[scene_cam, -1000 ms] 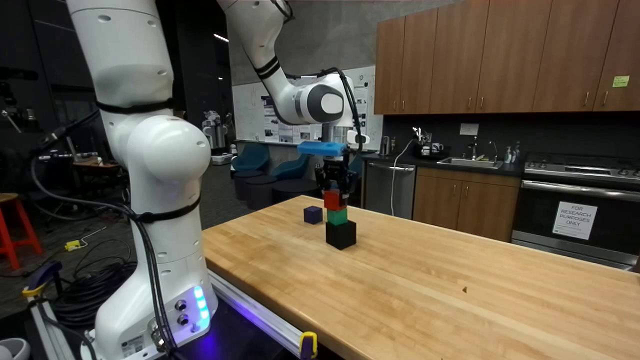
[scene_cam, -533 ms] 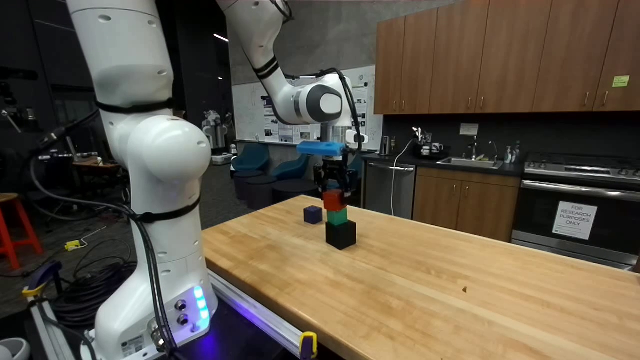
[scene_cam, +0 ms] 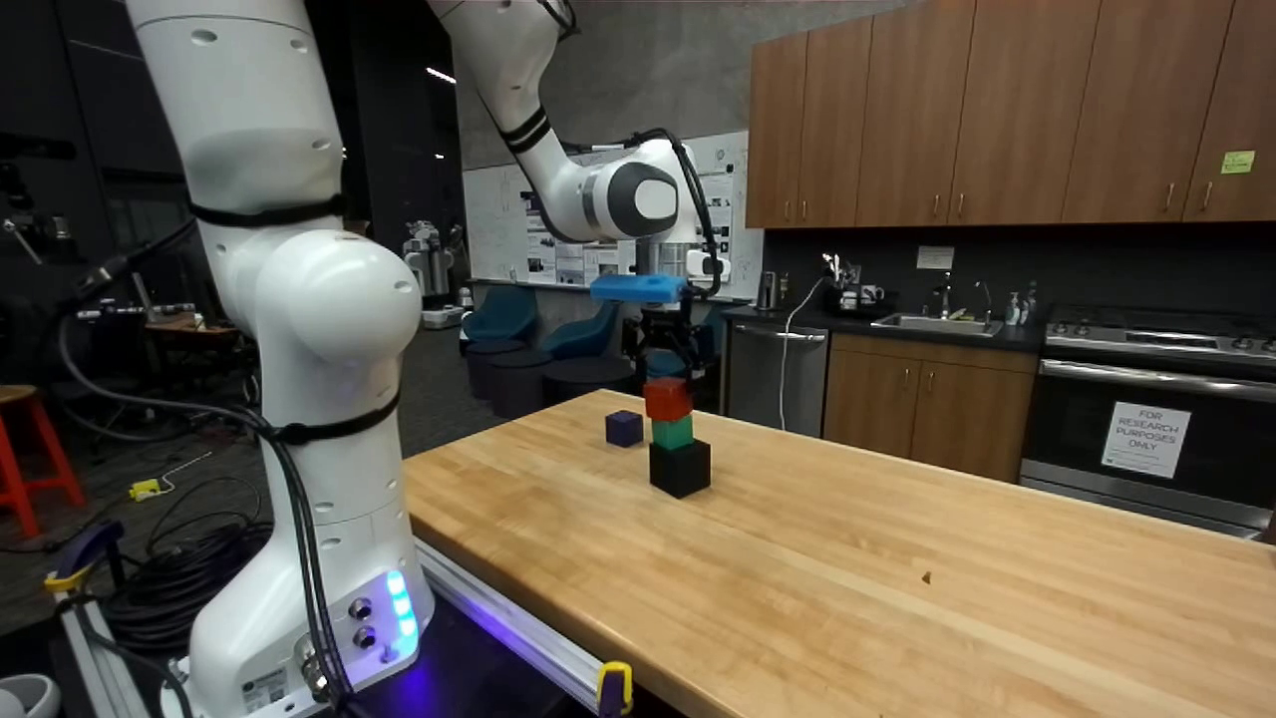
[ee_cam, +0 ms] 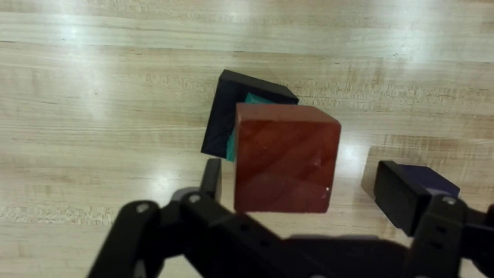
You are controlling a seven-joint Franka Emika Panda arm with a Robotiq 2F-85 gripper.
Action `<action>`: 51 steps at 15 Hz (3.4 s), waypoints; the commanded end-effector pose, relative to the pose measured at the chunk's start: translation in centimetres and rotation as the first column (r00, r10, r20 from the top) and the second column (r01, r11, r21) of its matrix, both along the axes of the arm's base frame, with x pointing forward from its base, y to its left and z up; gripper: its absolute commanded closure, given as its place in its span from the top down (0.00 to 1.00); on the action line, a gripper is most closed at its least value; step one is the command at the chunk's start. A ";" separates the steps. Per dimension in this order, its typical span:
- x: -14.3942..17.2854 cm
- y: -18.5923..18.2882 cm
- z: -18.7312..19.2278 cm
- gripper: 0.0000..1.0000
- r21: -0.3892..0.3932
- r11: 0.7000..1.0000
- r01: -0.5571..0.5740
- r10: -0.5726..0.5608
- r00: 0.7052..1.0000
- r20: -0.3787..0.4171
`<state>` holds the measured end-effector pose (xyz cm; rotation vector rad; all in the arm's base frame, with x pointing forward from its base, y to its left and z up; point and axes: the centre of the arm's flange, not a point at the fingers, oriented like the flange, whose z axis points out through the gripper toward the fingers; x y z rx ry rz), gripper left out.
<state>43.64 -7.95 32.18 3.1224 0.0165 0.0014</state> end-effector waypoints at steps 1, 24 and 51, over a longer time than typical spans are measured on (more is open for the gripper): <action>0.1 1.0 2.2 1.00 -0.002 1.000 -0.030 0.030 0.998 0.048; -3.3 15.8 -2.4 1.00 0.005 0.979 -0.203 0.203 0.979 -0.012; 3.7 21.5 -8.1 1.00 -0.086 0.994 -0.072 0.082 0.989 0.125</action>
